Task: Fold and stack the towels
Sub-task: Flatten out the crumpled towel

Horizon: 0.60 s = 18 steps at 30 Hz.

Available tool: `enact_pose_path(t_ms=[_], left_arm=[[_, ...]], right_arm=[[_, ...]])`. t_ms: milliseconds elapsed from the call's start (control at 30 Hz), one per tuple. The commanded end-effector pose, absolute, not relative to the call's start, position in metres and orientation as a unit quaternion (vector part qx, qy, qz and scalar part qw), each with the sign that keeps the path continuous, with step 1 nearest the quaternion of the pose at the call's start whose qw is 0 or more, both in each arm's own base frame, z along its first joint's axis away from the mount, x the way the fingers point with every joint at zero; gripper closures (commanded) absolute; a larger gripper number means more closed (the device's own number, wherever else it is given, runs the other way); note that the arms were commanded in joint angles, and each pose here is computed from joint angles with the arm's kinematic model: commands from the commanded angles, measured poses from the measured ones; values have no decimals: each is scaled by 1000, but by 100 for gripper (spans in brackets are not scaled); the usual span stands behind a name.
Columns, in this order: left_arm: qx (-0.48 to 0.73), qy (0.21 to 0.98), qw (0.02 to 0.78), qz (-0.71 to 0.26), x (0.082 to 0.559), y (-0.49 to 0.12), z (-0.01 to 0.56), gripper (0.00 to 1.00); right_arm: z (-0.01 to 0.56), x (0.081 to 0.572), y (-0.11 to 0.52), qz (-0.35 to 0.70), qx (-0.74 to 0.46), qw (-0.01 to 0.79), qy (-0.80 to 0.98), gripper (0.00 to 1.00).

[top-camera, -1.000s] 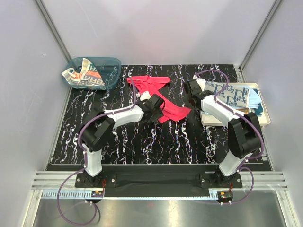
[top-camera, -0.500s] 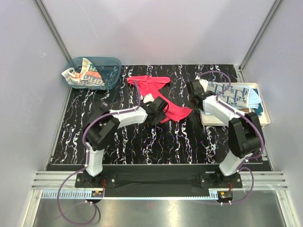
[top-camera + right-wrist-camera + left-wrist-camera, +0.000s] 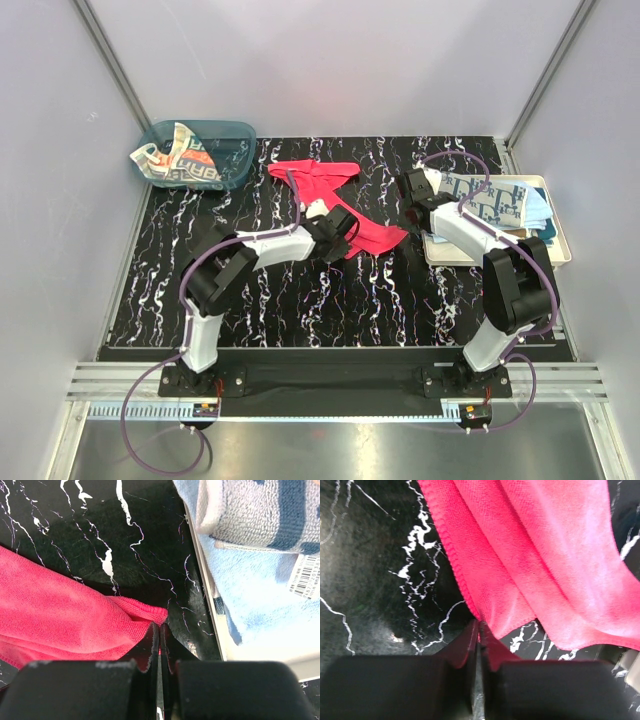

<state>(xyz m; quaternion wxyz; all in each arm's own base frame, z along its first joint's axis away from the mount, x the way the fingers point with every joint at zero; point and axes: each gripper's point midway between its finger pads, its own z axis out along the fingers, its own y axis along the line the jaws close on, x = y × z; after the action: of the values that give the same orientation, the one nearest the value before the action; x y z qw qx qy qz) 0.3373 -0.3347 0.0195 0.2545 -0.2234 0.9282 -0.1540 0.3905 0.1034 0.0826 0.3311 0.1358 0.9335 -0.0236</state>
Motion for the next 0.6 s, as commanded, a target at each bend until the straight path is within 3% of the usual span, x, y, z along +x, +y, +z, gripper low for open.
enact_pose_path(t_ms=[0,300,567], left_arm=[[-205,938,240,-146,329,-331,5,100],[-181,936,276,-122,309,-264,40,100],[-184,945,251,-96,254,-202,24,100]], right_arm=[[100,396,104,-6,143,356,924,100],[99,371,118,51,140,334,931,100],[71,314,171,123,111,289,943,100]])
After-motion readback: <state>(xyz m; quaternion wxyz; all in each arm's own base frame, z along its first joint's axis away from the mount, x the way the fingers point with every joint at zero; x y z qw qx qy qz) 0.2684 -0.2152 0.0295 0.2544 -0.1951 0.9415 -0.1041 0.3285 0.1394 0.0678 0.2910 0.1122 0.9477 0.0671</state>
